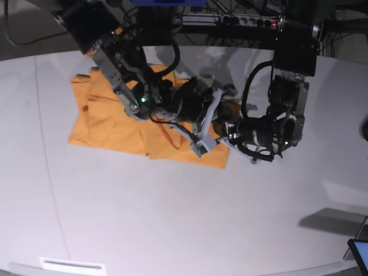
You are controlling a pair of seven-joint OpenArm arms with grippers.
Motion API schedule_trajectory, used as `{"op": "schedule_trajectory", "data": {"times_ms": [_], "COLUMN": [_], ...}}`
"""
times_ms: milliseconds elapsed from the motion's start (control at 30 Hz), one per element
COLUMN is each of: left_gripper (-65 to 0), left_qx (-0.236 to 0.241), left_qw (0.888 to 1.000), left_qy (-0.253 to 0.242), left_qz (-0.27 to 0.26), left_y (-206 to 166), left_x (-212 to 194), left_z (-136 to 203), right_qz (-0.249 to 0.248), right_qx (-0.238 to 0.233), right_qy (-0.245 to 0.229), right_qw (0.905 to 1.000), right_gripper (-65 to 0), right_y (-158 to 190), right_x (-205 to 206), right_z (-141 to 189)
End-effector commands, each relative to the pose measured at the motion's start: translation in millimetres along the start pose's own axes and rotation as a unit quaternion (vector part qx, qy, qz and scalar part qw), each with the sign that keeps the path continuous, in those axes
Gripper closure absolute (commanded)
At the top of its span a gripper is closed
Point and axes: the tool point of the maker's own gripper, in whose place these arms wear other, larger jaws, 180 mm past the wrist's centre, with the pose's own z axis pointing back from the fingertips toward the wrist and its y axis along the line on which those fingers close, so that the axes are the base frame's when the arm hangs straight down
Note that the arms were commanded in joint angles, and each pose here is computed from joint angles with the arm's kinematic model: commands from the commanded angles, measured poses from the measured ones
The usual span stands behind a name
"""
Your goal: Fold the T-shirt properly
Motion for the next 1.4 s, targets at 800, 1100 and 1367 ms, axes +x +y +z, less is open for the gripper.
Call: {"op": "schedule_trajectory", "data": {"times_ms": [800, 1100, 1367], "left_gripper": [0.0, 0.0, 0.0], "left_qx": [0.040, 0.041, 0.034], "left_qw": [0.999, 0.999, 0.999], "left_qy": [-0.001, 0.000, -0.004], "left_qz": [-0.004, -0.006, -0.014], "left_y": [25, 25, 19], "left_x": [4, 4, 1], "left_z": [10, 10, 11], "right_qz": [-0.028, -0.036, -0.061], "right_qx": [-0.107, -0.157, -0.186], "right_qy": [-0.005, 0.003, -0.003], "right_qw": [0.9938, 0.9870, 0.9807], "right_gripper": [0.0, 0.0, 0.0], "right_y": [-107, -150, -175], "right_x": [25, 12, 1], "right_z": [9, 37, 61]}}
